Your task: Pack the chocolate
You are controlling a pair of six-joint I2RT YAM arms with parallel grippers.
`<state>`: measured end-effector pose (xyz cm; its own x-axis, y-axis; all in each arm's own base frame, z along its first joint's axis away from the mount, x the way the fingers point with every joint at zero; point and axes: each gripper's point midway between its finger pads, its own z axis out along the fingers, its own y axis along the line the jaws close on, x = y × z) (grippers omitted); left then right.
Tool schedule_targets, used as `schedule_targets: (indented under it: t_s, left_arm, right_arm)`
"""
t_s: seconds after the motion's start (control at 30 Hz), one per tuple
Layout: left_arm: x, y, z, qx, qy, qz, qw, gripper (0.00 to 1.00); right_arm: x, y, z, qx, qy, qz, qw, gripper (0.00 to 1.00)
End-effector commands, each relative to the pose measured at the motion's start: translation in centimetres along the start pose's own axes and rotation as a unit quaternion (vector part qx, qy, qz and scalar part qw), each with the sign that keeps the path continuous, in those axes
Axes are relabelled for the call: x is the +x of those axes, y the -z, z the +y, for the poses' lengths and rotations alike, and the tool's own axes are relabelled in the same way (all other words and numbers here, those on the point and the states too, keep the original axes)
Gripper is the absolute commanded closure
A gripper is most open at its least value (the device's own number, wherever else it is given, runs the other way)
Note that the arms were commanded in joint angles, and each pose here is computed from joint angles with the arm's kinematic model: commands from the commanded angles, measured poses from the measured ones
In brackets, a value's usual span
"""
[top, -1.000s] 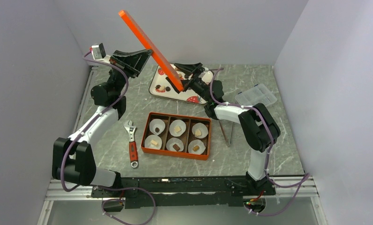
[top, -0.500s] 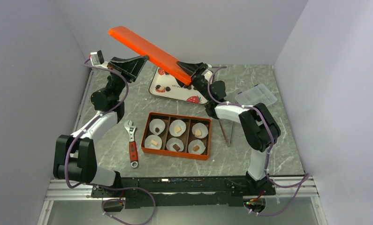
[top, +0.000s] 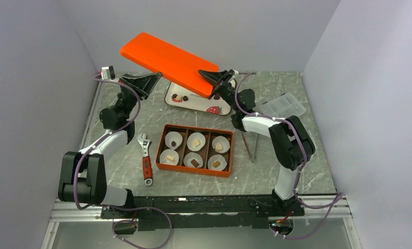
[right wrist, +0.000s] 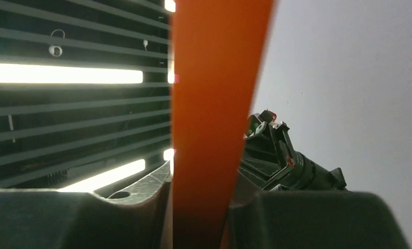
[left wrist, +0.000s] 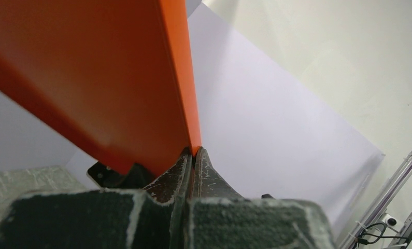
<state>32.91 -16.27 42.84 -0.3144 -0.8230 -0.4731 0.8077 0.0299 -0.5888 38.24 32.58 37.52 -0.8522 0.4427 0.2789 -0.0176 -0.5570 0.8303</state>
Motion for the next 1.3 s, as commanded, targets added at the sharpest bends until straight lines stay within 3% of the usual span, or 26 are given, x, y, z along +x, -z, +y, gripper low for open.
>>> schedule_targets:
  t_s: [0.0, 0.17, 0.33, 0.47, 0.8, 1.0, 1.1, 1.2, 1.27]
  left_arm:
    - [1.3, 1.1, -2.5, 0.036, -0.044, 0.035, 0.998, 0.99]
    - [2.5, 2.5, -0.4, -0.028, -0.057, 0.057, 0.996, 0.81]
    - [3.4, 4.3, 2.2, -0.135, -0.079, 0.089, 0.984, 0.49]
    - [3.7, 6.0, 3.5, -0.210, -0.101, 0.111, 0.966, 0.32]
    - [6.0, 11.1, 1.5, -0.300, -0.138, 0.227, 0.916, 0.14]
    - [5.9, 11.6, -1.5, -0.318, -0.137, 0.261, 0.901, 0.14]
    - [3.7, 12.3, -1.1, -0.408, -0.142, 0.244, 0.868, 0.15]
    - [0.9, 14.5, 1.3, -0.532, -0.146, 0.218, 0.805, 0.14]
    - [-0.5, 15.0, 2.9, -0.571, -0.154, 0.202, 0.781, 0.14]
  right_arm:
    - [3.7, 0.5, 5.1, -0.044, -0.003, 0.057, 0.997, 0.77]
    - [3.1, 0.8, 5.0, -0.022, 0.010, 0.057, 0.998, 0.88]
    - [2.7, 1.3, 4.6, 0.009, 0.023, 0.057, 0.998, 0.91]
    - [2.2, 1.9, 4.0, 0.043, 0.032, 0.051, 0.997, 0.91]
    - [-0.7, 4.8, 2.3, 0.109, 0.056, 0.026, 0.992, 0.92]
    - [-1.7, 6.1, 0.0, 0.164, 0.096, 0.034, 0.981, 0.92]
    - [-1.6, 7.1, -1.7, 0.194, 0.107, 0.049, 0.974, 0.91]
    - [-1.4, 8.4, -3.3, 0.213, 0.114, 0.056, 0.969, 0.91]
    - [-1.0, 9.1, -4.3, 0.227, 0.123, 0.067, 0.964, 0.91]
